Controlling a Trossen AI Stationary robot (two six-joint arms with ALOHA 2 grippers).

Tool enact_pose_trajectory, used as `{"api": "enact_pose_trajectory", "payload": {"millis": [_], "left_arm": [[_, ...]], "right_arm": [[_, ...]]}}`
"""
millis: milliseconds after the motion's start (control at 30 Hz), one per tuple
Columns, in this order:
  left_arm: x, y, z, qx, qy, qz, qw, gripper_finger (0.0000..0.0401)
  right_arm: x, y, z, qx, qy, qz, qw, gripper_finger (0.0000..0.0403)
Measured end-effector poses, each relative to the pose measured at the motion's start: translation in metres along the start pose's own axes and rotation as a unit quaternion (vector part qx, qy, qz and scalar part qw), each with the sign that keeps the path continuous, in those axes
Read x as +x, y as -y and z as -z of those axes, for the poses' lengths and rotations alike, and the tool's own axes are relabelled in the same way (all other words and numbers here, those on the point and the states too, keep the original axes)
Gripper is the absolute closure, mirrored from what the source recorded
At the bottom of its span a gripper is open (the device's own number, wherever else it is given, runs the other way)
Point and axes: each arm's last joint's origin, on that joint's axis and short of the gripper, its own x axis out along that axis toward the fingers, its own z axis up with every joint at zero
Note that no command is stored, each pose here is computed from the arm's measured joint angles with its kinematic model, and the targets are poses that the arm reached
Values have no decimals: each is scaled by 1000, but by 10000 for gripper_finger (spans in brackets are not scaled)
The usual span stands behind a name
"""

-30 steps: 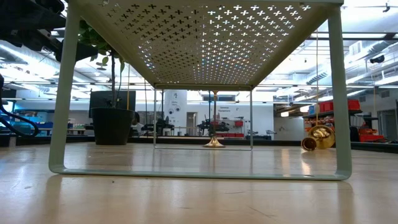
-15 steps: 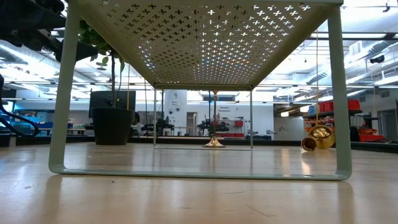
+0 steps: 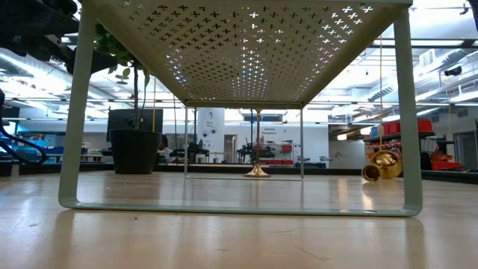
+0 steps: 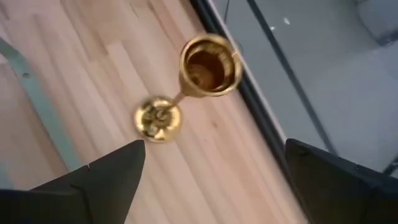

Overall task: Pick & Place candle stick holders
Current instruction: Put the top left golden candle holder aligned with the orange scented candle on the shelf

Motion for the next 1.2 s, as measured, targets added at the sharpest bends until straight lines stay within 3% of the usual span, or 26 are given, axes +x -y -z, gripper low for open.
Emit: {"api": "enact_pose_trajectory", "payload": {"millis": [200, 367, 533, 733, 900, 1200], "left_arm": [[0, 0, 0, 0, 0, 0, 1000, 2], [0, 0, 0, 0, 0, 0, 1000, 2], [0, 0, 0, 0, 0, 0, 1000, 2], [0, 0, 0, 0, 0, 0, 1000, 2], [0, 0, 0, 0, 0, 0, 1000, 2], [0, 0, 0, 0, 0, 0, 1000, 2]], "right_arm": [[26, 1, 4, 55, 57, -75, 994, 14], [33, -3, 4, 68, 89, -43, 993, 14], [37, -5, 4, 83, 113, -68, 988, 14], [45, -8, 12, 93, 114, -48, 988, 19], [47, -8, 14, 108, 110, -41, 987, 59], [47, -7, 12, 116, 123, -36, 985, 180]]}}
